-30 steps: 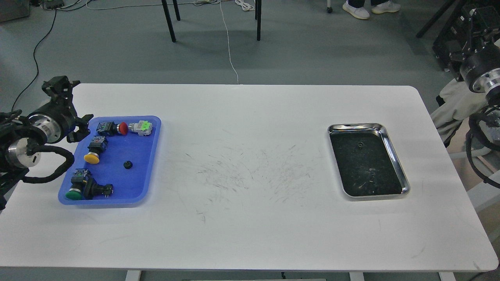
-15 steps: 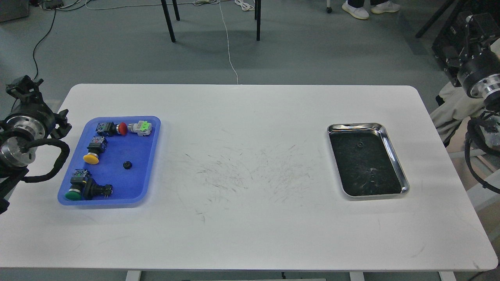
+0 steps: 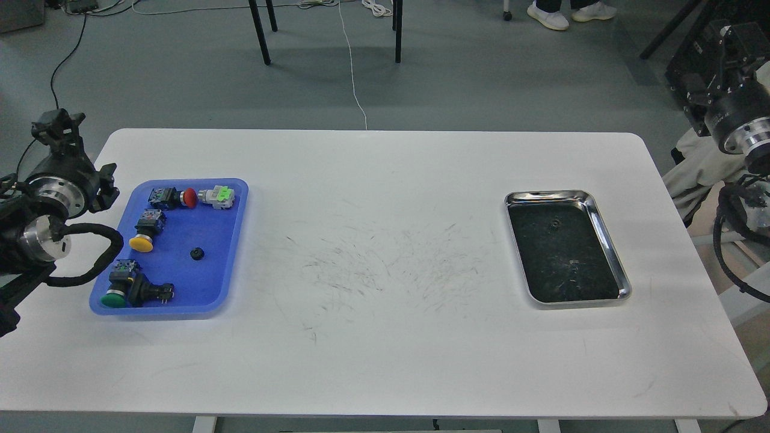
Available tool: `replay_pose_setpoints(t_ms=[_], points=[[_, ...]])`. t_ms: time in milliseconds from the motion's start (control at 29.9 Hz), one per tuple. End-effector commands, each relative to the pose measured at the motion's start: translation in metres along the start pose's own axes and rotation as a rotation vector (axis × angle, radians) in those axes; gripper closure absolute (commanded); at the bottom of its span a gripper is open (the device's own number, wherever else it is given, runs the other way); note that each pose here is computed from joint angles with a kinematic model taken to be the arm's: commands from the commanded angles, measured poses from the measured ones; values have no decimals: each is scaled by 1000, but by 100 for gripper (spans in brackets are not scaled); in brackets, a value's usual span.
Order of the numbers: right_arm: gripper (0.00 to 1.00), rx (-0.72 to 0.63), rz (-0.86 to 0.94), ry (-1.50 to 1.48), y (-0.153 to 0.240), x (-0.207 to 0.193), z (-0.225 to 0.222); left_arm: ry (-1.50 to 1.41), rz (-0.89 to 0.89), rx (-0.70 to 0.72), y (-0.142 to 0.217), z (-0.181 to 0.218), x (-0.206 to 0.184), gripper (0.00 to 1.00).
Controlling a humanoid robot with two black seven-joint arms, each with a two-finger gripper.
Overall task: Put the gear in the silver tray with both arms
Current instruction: 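Raise the left gripper up and back beside the blue tray, then swing the left gripper forward over the blue tray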
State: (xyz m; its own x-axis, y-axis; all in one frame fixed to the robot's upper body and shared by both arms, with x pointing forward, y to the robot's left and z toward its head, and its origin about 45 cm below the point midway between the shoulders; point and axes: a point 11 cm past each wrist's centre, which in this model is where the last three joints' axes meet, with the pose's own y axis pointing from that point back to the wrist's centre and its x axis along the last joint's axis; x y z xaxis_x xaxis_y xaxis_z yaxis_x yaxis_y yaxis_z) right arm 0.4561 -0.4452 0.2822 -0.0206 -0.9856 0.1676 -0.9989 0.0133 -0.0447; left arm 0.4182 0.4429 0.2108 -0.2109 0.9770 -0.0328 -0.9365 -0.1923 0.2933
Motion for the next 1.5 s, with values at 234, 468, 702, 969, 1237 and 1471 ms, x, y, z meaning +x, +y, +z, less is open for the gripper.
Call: replay_pose_setpoints(t_ms=[234, 468, 702, 969, 1237, 1471], points=[[6, -1, -3, -4, 3, -1, 5, -308, -68, -29, 9, 51, 31, 2], [6, -1, -5, -6, 4, -1, 6, -318, -255, -124, 12, 80, 7, 2], [6, 1, -11, -17, 6, -3, 7, -570, -319, -164, 13, 76, -11, 4], [6, -3, -12, -24, 6, -5, 10, -865, -395, -169, 15, 76, -26, 6], [6, -8, -12, -24, 10, -5, 15, -996, -522, -289, 24, 94, -62, 9], [6, -10, -13, -26, 13, -5, 19, -933, -523, -292, 14, 107, -58, 13]])
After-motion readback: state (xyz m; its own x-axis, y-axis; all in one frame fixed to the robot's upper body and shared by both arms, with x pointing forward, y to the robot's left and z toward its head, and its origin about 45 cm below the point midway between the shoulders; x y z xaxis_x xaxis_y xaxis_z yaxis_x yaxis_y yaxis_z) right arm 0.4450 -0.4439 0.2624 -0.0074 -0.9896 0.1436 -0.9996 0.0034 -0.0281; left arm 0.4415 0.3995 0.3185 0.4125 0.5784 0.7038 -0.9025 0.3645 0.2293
